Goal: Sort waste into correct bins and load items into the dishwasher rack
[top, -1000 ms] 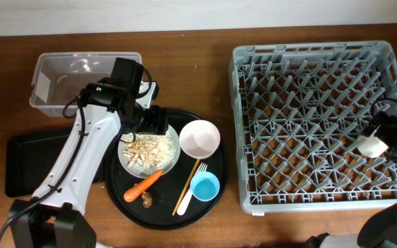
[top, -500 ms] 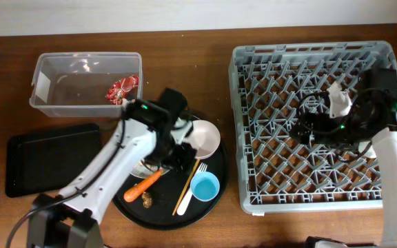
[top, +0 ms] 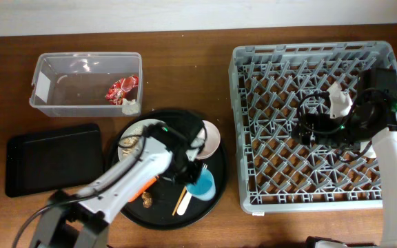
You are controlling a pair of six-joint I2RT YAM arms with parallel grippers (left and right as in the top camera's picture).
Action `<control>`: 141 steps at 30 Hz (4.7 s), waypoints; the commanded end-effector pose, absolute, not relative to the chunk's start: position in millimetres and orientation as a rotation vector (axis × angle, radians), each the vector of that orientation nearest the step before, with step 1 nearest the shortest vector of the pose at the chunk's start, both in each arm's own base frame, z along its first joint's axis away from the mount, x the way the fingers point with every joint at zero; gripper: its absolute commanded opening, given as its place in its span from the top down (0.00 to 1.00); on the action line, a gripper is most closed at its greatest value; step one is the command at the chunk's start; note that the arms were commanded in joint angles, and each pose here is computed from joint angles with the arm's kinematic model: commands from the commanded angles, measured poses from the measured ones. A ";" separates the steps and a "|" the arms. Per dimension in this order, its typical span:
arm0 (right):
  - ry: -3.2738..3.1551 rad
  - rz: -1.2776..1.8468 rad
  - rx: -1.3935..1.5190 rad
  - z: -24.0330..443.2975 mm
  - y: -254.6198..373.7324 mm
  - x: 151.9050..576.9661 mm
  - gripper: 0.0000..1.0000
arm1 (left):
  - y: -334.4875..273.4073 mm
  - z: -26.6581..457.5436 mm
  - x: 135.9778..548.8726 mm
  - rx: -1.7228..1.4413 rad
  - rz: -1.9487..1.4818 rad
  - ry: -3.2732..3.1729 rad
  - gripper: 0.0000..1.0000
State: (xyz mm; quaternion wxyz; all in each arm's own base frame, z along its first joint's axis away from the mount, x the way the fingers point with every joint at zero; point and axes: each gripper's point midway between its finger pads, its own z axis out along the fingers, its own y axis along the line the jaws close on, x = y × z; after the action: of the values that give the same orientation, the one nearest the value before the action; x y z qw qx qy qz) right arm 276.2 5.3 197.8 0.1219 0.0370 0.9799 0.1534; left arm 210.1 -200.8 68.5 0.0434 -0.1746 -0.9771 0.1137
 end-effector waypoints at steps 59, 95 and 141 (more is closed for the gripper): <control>2.650 0.189 0.193 231.8 -63.9 333.5 0.64 | -154.9 126.0 322.4 -0.309 0.509 -3.253 0.23; 2.821 0.479 -0.030 198.7 32.9 331.8 0.01 | -135.4 132.3 324.0 -0.185 0.402 -3.300 0.17; 2.034 -1.547 0.714 265.4 -203.3 431.3 0.96 | -32.5 126.0 321.9 0.481 0.253 -3.201 0.16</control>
State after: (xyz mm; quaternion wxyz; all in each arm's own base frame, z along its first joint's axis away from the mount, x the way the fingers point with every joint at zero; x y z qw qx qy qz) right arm 435.7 -176.9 285.2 0.2981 0.2546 0.7886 -0.4738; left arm 319.7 -36.0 118.1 -0.0364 0.1387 -0.9866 0.0783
